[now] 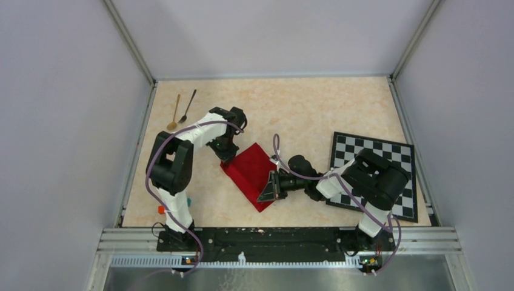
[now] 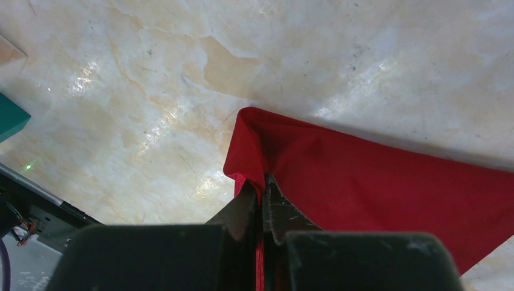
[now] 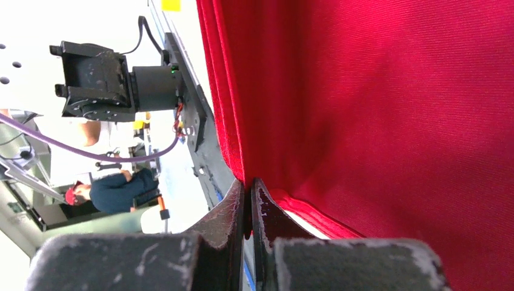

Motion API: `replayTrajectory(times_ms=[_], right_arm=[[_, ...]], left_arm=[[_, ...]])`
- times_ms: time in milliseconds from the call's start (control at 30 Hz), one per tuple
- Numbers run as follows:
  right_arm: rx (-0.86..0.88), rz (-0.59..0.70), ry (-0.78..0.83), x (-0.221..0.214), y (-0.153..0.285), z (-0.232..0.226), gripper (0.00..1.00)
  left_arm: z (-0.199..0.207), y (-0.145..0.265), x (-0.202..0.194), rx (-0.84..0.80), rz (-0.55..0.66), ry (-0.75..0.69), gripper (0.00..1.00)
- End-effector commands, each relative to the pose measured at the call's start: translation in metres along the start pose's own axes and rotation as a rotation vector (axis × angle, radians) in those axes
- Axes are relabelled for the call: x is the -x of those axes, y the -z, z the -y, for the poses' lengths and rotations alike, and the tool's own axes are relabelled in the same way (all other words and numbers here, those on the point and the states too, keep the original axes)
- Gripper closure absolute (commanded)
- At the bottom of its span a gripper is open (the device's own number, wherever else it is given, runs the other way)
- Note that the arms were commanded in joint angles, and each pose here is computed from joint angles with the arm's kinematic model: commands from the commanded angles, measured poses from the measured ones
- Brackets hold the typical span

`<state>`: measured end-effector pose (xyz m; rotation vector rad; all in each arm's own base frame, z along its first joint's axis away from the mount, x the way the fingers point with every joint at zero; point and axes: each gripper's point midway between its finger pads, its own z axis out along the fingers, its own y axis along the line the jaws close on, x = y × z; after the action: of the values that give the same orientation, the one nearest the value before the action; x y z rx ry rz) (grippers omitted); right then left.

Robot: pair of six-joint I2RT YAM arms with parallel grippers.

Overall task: Fold the napkin into a case and place the utensils inside
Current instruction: Fold the lower triangle-folded napkin at the center of the board.

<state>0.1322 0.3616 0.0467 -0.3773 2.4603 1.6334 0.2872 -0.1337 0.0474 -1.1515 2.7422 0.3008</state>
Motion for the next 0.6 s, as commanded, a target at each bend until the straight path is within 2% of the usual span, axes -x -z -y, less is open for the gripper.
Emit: replayTrajectory(times_ms=[0, 567], right_arm=[[-0.020, -0.080, -0.016, -0.021, 0.010, 0.015, 1.00], [-0.146, -0.067, 0.086, -0.006, 0.017, 0.037, 0.99]], left_arm=[[0.012, 0.001, 0.025, -0.015, 0.100, 0.043, 1.00], [0.050, -0.008, 0.022, -0.012, 0.091, -0.008, 1.00]])
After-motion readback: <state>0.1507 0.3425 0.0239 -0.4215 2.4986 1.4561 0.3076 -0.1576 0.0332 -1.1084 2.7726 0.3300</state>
